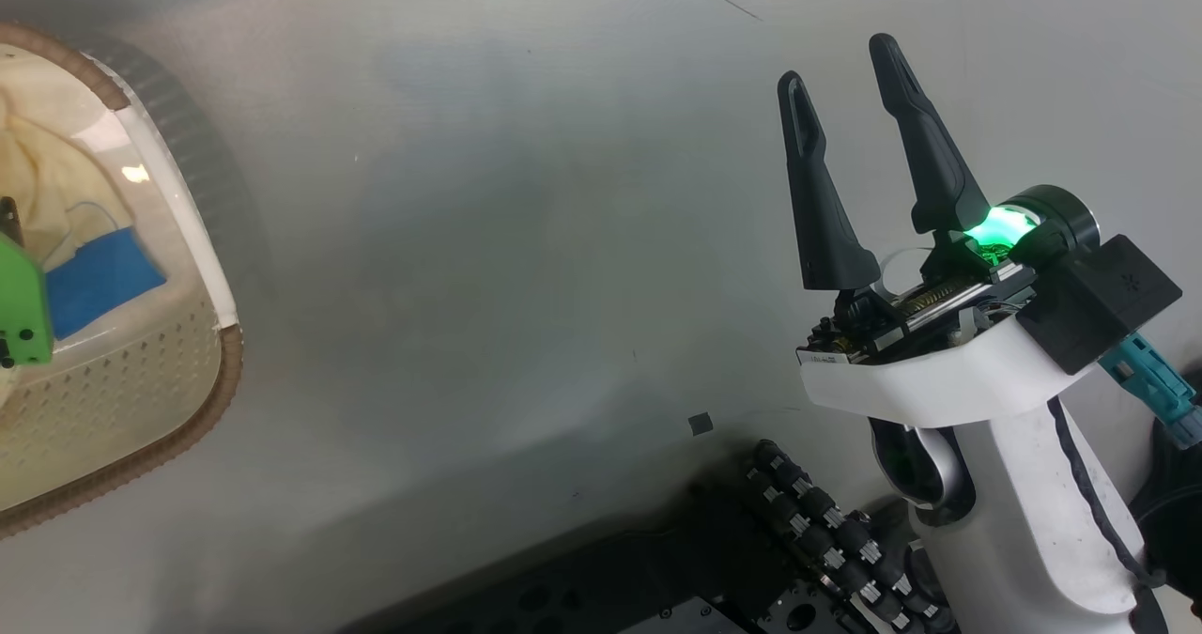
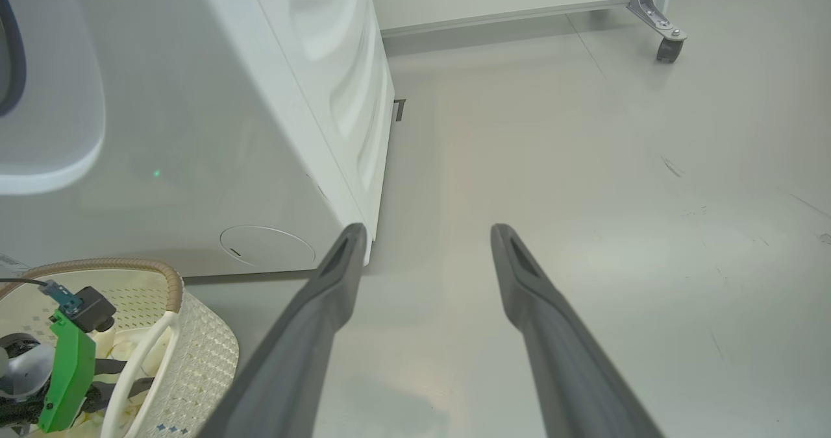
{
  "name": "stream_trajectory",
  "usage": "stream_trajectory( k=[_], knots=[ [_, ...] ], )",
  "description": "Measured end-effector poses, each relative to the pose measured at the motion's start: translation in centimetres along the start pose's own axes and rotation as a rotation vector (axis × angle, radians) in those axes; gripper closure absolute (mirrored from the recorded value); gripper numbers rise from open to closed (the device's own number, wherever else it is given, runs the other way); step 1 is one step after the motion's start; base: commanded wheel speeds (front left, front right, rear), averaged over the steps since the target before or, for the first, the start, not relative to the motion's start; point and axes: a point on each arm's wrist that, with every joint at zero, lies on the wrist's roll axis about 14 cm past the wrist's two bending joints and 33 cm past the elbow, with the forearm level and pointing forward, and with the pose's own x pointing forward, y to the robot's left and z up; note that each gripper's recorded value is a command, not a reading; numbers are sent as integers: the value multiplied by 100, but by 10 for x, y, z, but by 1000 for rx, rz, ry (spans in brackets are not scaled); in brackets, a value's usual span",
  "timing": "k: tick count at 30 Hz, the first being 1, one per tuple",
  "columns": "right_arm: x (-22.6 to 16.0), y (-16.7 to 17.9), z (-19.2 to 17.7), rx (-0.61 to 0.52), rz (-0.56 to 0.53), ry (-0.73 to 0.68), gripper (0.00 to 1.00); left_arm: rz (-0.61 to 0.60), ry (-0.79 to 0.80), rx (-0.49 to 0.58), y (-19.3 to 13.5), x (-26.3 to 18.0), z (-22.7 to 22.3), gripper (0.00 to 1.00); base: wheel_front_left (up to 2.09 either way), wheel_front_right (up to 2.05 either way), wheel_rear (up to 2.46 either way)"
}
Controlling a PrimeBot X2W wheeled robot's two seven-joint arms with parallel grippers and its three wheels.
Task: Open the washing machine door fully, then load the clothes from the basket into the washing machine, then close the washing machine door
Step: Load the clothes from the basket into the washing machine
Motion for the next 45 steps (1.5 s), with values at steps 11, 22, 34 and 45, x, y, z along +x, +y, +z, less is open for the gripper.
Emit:
stream_trajectory(
  k=[11, 22, 34, 45],
  knots=[
    [0, -4, -8, -3, -13, 22, 0, -2, 23, -26, -2, 9, -11, 47, 0, 0, 0],
    [3, -4, -10, -3, -12, 23, 0, 13, -42, -36, 0, 8, -8, 100, 0, 0, 0],
    [7, -5, 10, -29, -13, -29, 0, 48, -284, -108, -1, -23, 31, 100, 0, 0, 0],
    [6, 4, 40, -76, 10, -101, 0, 108, -465, -171, 8, -77, 53, 100, 0, 0, 0]
  ],
)
